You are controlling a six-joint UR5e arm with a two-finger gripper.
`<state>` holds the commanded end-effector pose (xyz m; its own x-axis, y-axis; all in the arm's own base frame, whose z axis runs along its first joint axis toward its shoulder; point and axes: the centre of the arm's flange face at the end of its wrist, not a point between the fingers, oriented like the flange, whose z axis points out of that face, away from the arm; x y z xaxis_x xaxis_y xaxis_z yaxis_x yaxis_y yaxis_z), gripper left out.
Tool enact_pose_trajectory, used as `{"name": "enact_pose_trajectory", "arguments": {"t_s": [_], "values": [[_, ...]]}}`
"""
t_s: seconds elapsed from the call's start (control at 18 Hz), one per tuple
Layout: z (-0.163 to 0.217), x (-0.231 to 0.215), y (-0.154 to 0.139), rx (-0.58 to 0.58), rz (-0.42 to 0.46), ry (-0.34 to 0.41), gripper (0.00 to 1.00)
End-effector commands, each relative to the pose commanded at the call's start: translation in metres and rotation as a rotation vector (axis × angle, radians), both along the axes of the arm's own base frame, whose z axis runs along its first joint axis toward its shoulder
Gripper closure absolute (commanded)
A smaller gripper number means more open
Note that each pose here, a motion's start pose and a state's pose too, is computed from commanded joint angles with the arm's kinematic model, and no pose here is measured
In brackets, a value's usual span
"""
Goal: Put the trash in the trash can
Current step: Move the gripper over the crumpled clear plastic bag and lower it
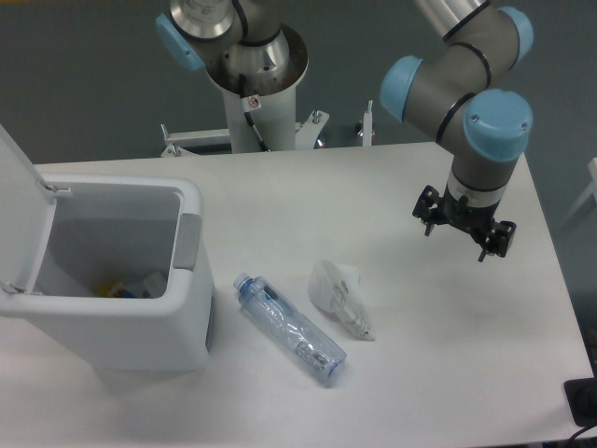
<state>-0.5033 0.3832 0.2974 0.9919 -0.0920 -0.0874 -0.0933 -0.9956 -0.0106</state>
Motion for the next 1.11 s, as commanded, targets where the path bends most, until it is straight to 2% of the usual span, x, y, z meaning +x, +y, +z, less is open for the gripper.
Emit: {"name": "enact_pose_trajectory", "arguments": {"t_s": [0.17, 0.72, 1.0, 1.11], "values": [[-0.001, 0.013, 0.018, 0.012, 0.078, 0.005, 0.0], [-0.013, 0.085, 0.095, 0.024, 0.185, -0.017, 0.0], [-0.031, 0.114, 0.112, 0.011, 0.187, -0.033, 0.0], [-0.042, 0.123, 0.118, 0.042, 0.181, -0.005, 0.0]]}}
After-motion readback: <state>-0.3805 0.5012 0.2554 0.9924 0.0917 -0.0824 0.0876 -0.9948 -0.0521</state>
